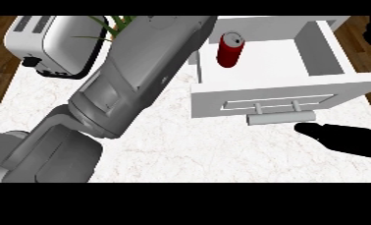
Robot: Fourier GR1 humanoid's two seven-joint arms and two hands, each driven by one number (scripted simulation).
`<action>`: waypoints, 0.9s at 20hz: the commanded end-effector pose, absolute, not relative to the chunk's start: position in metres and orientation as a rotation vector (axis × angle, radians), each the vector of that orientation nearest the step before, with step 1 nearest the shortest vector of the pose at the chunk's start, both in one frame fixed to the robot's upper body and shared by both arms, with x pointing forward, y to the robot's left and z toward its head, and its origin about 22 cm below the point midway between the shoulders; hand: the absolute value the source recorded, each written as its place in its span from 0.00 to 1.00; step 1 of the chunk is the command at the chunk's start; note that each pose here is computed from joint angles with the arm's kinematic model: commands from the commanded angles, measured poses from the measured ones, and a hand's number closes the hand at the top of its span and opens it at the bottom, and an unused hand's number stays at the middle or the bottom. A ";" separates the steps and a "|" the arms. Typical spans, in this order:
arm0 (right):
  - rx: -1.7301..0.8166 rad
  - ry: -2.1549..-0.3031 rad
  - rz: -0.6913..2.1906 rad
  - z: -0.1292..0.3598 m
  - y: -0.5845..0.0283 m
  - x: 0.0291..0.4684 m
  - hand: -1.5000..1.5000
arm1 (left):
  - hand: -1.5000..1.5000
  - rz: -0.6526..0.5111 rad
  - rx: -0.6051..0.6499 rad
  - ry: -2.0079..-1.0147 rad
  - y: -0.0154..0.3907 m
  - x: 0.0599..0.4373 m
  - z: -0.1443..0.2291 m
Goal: Pick up the can, place it into the drawer and close the drawer
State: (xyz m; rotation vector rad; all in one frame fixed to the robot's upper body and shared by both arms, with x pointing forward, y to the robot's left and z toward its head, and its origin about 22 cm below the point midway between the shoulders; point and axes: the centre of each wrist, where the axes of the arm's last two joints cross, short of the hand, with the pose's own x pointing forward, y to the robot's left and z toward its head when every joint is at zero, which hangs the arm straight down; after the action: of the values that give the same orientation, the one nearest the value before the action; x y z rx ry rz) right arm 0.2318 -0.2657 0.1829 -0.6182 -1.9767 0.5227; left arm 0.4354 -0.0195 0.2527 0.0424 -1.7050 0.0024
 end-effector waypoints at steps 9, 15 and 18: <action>-0.840 -1.868 0.881 0.126 -0.216 0.299 0.00 | 0.00 -0.015 0.088 -1.735 -0.018 0.438 0.251; -0.964 -1.787 0.973 0.102 -0.205 0.345 0.00 | 0.00 -0.022 0.029 -1.713 -0.018 0.437 0.255; -0.993 -1.777 0.970 0.079 -0.202 0.357 0.00 | 0.00 0.002 0.022 -1.710 0.001 0.443 0.270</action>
State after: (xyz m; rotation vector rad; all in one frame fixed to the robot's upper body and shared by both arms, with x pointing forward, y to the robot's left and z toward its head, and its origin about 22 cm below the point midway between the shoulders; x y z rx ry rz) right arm 0.3369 -0.2125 0.0980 -0.9542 -1.7924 0.9402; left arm 0.4407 -0.0090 0.2637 0.0356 -1.7165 -0.0060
